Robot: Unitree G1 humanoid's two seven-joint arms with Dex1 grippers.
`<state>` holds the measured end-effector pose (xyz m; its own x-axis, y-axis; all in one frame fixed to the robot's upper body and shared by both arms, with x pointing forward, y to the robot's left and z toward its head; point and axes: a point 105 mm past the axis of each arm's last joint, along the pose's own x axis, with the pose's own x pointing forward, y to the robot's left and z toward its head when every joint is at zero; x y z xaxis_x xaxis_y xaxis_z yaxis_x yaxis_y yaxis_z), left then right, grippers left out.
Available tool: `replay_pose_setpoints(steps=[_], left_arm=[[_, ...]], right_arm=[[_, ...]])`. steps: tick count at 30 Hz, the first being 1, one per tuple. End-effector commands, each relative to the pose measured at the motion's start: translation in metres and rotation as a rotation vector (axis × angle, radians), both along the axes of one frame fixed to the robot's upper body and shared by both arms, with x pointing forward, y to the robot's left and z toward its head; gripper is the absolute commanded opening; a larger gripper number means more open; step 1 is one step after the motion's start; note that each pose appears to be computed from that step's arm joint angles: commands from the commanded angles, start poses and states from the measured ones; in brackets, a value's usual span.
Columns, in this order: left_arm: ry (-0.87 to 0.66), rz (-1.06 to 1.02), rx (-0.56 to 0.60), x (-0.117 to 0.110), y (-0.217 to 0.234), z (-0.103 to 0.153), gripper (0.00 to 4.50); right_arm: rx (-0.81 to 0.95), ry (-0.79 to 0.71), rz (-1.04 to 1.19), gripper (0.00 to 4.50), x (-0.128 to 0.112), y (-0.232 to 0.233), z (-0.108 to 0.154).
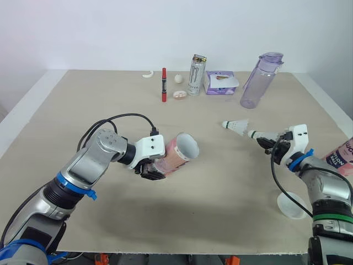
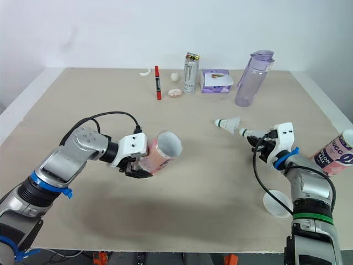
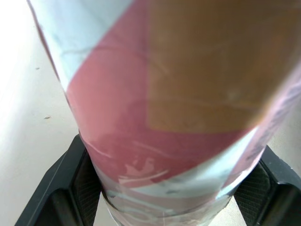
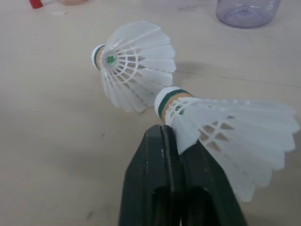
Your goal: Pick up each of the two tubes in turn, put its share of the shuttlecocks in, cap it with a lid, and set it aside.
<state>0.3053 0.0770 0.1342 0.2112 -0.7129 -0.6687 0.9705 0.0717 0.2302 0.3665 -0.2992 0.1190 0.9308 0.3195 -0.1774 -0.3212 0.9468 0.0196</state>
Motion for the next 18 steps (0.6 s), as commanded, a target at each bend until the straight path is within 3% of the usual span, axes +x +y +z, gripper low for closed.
replay_pose_setpoints(steps=[1, 8, 10, 13, 18], left_arm=[[0.039, -0.002, 0.026, -0.004, 0.001, -0.011, 3.46], [0.036, -0.018, 0.034, -0.004, 0.001, -0.006, 3.46], [0.035, -0.022, 0.037, -0.004, 0.001, -0.005, 3.46], [0.035, -0.031, 0.047, -0.003, 0.001, -0.004, 3.46], [0.039, -0.040, 0.060, -0.003, -0.001, -0.005, 3.46]], right_arm=[[-0.059, -0.096, 0.010, 0.04, 0.001, 0.001, 0.022], [-0.472, -0.413, 0.235, 0.04, -0.030, 0.039, 0.097], [-0.627, -0.517, 0.385, 0.04, -0.046, 0.065, 0.116], [-0.758, -0.616, 0.654, 0.04, -0.073, 0.108, 0.133], [-0.881, -0.665, 0.954, 0.04, -0.104, 0.153, 0.133]])
